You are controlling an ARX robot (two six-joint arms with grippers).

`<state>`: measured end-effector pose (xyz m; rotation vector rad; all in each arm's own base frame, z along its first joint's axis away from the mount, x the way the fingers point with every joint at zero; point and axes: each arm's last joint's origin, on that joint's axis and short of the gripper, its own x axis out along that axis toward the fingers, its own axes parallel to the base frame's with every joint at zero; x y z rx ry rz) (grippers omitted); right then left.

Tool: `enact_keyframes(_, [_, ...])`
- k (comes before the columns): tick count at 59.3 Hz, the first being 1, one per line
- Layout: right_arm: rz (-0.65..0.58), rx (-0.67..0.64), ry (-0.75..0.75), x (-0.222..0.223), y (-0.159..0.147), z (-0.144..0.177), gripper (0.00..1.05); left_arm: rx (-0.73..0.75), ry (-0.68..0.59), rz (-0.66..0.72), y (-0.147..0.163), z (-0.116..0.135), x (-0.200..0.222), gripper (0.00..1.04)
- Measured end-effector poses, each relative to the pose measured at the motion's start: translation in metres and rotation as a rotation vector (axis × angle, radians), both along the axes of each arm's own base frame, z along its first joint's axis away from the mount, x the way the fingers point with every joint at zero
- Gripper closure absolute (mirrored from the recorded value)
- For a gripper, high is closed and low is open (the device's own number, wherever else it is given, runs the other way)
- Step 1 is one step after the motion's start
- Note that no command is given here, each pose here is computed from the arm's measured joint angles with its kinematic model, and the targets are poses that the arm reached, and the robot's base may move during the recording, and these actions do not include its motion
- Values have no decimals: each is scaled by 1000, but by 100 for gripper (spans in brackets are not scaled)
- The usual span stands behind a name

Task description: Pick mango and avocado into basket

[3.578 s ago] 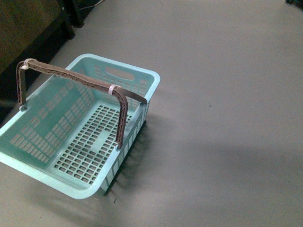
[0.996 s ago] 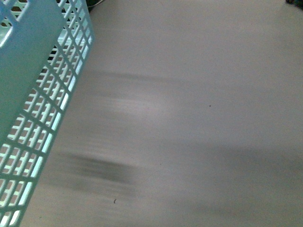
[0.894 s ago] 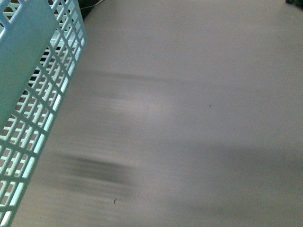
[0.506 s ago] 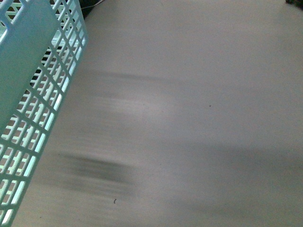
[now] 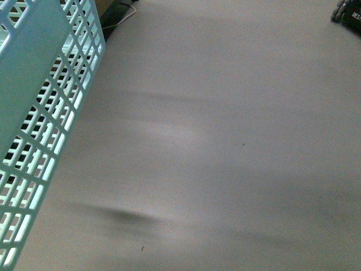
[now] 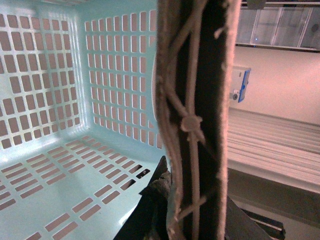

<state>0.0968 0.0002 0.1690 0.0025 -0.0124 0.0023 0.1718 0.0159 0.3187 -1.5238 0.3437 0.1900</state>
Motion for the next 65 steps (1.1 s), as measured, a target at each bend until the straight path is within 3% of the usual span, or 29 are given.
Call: enact_keyframes(65, [0, 0, 0, 0, 0, 0, 9, 0, 0, 0, 0, 0, 0, 98])
